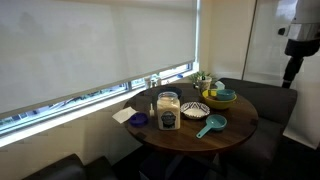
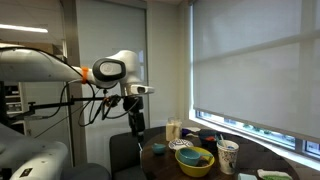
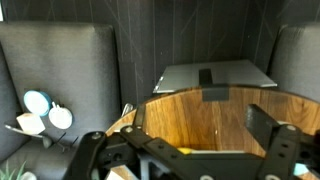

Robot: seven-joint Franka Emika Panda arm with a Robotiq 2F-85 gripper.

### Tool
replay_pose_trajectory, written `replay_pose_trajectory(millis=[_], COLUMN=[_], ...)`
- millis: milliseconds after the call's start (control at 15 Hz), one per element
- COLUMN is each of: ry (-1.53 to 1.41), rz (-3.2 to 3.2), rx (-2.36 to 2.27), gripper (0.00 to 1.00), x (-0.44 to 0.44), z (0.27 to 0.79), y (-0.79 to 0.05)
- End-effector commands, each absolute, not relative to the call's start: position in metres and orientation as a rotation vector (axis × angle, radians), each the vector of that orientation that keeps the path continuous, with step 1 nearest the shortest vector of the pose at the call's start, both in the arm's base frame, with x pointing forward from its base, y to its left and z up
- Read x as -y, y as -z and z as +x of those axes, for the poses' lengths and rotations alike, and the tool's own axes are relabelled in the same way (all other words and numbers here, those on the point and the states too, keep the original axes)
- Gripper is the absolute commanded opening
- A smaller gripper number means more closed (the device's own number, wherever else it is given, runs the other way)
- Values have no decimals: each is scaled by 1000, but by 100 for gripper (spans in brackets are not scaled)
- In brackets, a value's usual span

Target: Remove the block from the grey bowl and put it on the front right side of the table

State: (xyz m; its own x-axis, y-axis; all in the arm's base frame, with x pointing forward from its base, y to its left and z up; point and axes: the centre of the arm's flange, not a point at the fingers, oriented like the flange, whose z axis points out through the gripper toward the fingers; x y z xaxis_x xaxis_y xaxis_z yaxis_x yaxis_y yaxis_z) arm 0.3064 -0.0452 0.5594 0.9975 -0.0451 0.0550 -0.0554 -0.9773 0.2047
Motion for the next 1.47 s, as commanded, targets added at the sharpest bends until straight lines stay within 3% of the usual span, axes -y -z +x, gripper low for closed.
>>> replay_pose_trajectory(millis=[0, 267, 467, 533, 1200, 1400], ry=[-371, -628, -664, -655, -648, -702], rz=[2850, 2857, 2896, 2859, 2861, 2864], rx=[119, 49, 38, 57, 57, -57], gripper=[100, 100, 100, 100, 100, 100], x=[51, 58, 73, 63, 65, 72], z=[368, 424, 459, 425, 430, 487], y=[-604, -646, -657, -642, -641, -637])
